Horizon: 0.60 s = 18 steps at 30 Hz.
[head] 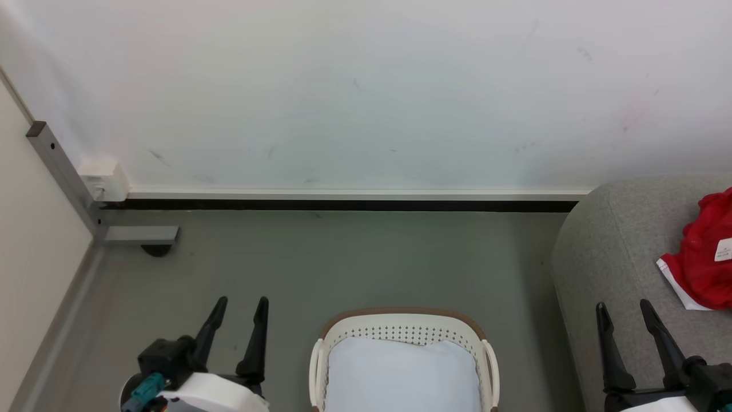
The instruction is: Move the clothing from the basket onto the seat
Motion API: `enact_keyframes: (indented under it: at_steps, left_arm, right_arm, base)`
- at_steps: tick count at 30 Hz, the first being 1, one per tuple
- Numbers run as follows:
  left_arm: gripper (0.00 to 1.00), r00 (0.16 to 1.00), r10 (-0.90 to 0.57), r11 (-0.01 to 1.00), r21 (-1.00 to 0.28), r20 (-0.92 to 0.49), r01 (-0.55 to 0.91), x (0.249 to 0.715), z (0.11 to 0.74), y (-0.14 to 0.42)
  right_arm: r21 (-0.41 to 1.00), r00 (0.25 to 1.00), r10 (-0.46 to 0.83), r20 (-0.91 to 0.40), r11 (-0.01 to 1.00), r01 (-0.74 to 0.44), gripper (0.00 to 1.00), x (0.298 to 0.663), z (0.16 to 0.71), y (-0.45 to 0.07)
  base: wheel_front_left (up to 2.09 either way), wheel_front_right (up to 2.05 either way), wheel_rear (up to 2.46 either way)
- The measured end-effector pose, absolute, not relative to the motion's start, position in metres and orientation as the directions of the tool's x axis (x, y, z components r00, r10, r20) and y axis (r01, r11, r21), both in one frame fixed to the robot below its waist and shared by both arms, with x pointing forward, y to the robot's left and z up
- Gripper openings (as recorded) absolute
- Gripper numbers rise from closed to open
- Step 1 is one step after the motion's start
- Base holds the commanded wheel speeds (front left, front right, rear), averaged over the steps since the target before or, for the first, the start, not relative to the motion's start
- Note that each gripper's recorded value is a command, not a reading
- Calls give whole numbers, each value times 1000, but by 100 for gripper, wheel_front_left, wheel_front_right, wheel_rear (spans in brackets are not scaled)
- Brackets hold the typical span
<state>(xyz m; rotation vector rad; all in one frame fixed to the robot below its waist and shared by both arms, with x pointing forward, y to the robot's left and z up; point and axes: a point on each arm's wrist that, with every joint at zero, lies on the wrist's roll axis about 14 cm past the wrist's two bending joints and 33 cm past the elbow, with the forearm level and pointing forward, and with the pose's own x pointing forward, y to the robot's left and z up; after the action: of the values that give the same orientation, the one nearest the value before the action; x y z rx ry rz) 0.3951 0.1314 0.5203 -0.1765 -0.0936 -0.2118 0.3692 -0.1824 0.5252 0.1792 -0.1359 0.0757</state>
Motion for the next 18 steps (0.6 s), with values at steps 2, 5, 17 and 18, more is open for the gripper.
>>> enact_keyframes:
  at_steps: [2,5,17,18]
  left_arm:
    - [100,973,-204,961,-164,110,221,395,520,131]
    - [100,973,-204,962,-164,110,220,394,520,131]
    - [100,974,-200,962,-164,108,216,394,520,132]
    - [100,974,-200,963,-164,108,216,394,520,132]
  right_arm:
    - [173,989,64,136,981,-88,100,369,524,-182]
    - [176,991,64,120,981,-85,100,368,518,-182]
    - [185,994,79,70,979,-90,100,370,503,-179]
    - [185,994,80,69,979,-91,100,370,503,-179]
  base:
    - [0,0,0]
    - [0,0,0]
    - [0,0,0]
    - [0,0,0]
